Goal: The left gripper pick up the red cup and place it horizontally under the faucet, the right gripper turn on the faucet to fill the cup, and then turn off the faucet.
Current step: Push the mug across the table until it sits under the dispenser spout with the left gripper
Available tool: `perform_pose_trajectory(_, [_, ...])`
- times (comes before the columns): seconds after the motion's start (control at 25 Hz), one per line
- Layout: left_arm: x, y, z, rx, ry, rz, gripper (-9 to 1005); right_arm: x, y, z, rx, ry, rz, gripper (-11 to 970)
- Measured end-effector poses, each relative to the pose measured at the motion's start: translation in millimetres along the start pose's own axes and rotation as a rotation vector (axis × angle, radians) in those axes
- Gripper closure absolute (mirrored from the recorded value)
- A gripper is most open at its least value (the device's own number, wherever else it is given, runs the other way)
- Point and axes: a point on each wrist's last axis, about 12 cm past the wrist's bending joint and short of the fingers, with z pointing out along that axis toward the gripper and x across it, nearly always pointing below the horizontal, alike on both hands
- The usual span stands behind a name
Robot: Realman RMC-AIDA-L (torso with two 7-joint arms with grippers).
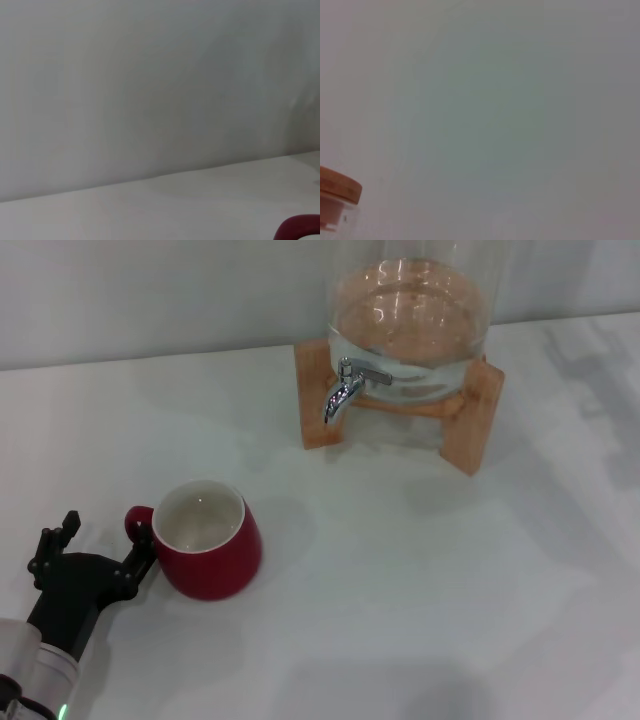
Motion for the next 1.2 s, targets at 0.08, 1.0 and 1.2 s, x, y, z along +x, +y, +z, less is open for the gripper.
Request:
perform_pose_trajectory(0.08, [-0.3,-0.6,0.2,0.001,-0.001,-0.001,162,0.3,0.1,-0.4,0.0,0.001,0.001,261])
perform_pose_trajectory(1.0, [-0.6,-3.4,-0.9,0.006,-0.008,-0.001,530,0.2,-0.9,-1.8,0.0,0.002,-0.003,266])
perform_pose_trajectory(1.2, [-1.1,-4.0,-0.4,0.005,-0.009,-0.004,745,0.1,-0.9,-1.6,-0.001,0.001,-0.004,266])
